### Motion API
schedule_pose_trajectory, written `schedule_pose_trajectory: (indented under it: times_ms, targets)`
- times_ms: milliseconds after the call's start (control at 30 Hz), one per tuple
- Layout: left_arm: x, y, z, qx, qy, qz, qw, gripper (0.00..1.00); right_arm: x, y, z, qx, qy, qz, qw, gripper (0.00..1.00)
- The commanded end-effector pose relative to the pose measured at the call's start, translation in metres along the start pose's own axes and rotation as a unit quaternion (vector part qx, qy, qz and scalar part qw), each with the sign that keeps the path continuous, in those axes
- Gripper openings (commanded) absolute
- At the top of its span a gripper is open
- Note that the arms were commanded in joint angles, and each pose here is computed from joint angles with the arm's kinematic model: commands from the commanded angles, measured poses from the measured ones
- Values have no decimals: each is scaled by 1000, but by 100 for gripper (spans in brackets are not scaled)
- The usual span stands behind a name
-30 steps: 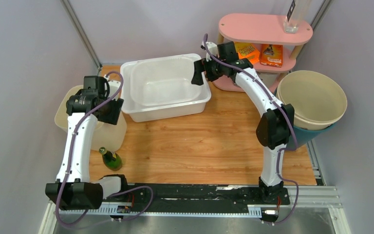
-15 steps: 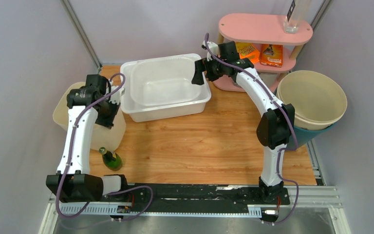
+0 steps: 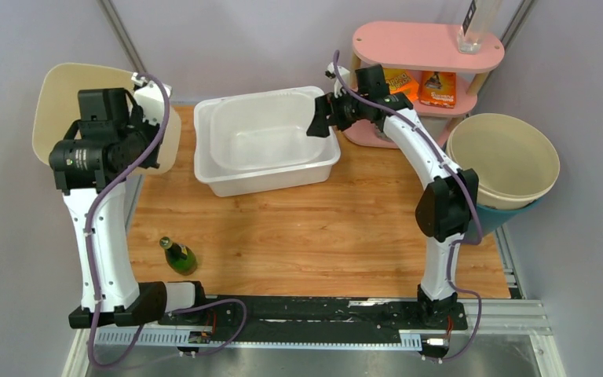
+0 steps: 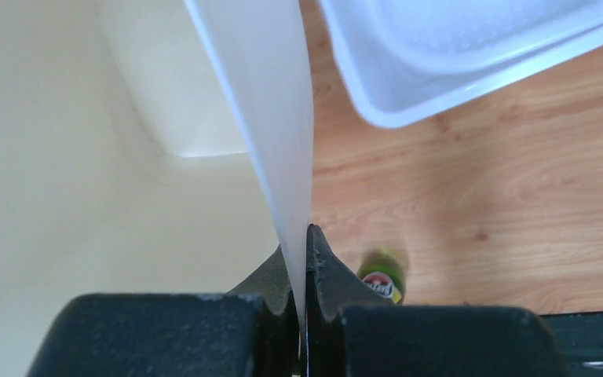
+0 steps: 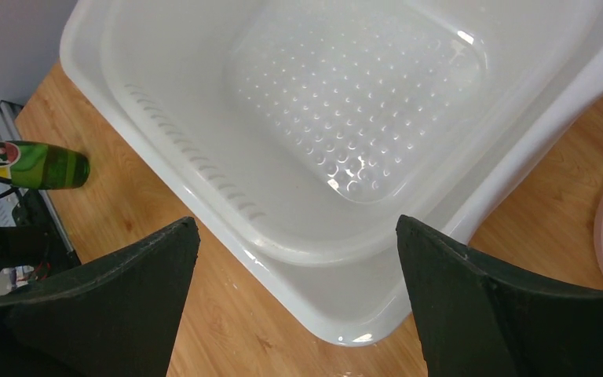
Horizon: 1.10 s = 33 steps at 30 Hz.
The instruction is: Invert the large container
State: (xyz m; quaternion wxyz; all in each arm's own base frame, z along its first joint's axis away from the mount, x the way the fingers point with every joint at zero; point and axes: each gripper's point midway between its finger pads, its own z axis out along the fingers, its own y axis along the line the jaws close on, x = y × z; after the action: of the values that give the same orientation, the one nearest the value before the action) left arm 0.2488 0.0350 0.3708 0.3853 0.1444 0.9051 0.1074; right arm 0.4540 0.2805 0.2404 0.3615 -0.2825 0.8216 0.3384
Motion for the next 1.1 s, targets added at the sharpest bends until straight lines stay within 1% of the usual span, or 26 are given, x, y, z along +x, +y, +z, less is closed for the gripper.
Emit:
schedule_pose_trajectory:
  times_ms: [0, 33, 67, 100, 133, 167, 200, 233, 267, 300, 333, 367, 400, 433, 467, 500, 600, 633, 667, 700, 733, 767, 833, 900, 933, 1067]
  targets:
    - [-70, -28, -39, 96, -168, 20, 981, 0, -31, 33, -36, -50, -49, -48, 996, 100]
    - [-84, -40, -50, 132, -206, 23, 969, 0, -32, 34, -40, -53, -51, -48, 996, 100]
    - [-91, -46, -55, 152, -222, 14, 963, 0, -32, 35, -45, -53, -54, -48, 996, 100]
    - [-103, -59, -65, 189, -257, 20, 948, 0, -33, 34, -50, -50, -57, -48, 996, 100]
    - [-107, -67, -68, 215, -264, 5, 940, 0, -34, 31, -56, -46, -61, -44, 996, 100]
    - [-118, -78, -79, 252, -295, 9, 922, 0, -35, 28, -62, -42, -64, -38, 996, 100]
    - [-119, -88, -79, 283, -293, -14, 913, 0, -37, 22, -70, -36, -70, -29, 997, 100]
    - [-128, -101, -93, 331, -318, -7, 888, 0, -40, 15, -80, -27, -77, -17, 997, 100]
    - [-128, -111, -91, 367, -307, -33, 878, 0, -43, 8, -90, -19, -85, -9, 996, 100]
    - [-135, -122, -104, 418, -323, -26, 849, 0, -47, 3, -102, -12, -95, 6, 995, 100]
    - [-133, -133, -101, 463, -298, -62, 833, 0, -50, -4, -113, -4, -103, 15, 995, 100]
    - [-137, -141, -114, 513, -310, -47, 799, 0, -54, -8, -125, 3, -113, 14, 994, 100]
    - [-133, -150, -105, 560, -262, -102, 780, 0, -57, -11, -134, 12, -121, 9, 993, 100]
    - [-140, -153, -118, 592, -288, -71, 750, 0, -59, -14, -143, 21, -126, 2, 992, 100]
    - [-145, -158, -116, 625, -276, -90, 725, 0, -60, -15, -150, 30, -131, -20, 991, 100]
    - [-139, -163, -121, 646, -264, -85, 712, 0, -60, -15, -155, 37, -132, -42, 990, 100]
    - [-129, -182, -119, 676, -248, -74, 690, 0, -48, -20, -161, 65, -120, -115, 984, 100]
    - [-125, -185, -123, 679, -249, -74, 687, 0, -44, -26, -164, 86, -114, -130, 981, 100]
    - [-120, -192, -118, 688, -235, -89, 681, 0, -39, -33, -167, 106, -107, -142, 978, 100]
    - [-115, -196, -123, 691, -230, -93, 678, 0, -35, -39, -171, 121, -100, -148, 976, 100]
    - [-106, -207, -117, 701, -212, -100, 673, 0, -33, -42, -176, 129, -96, -154, 975, 100]
    - [-98, -211, -123, 705, -209, -100, 670, 0, -32, -41, -181, 130, -94, -152, 975, 100]
    - [-78, -225, -124, 718, -188, -105, 662, 0, -33, -33, -188, 113, -91, -135, 980, 100]
    - [-58, -235, -121, 723, -165, -117, 661, 0, -30, -18, -193, 89, -83, -102, 987, 99]
    - [-46, -240, -115, 721, -143, -137, 664, 0, -26, -11, -195, 77, -79, -78, 991, 99]
    - [-4, -253, -96, 715, -88, -172, 672, 0, 17, 9, -195, 37, -41, 2, 998, 96]
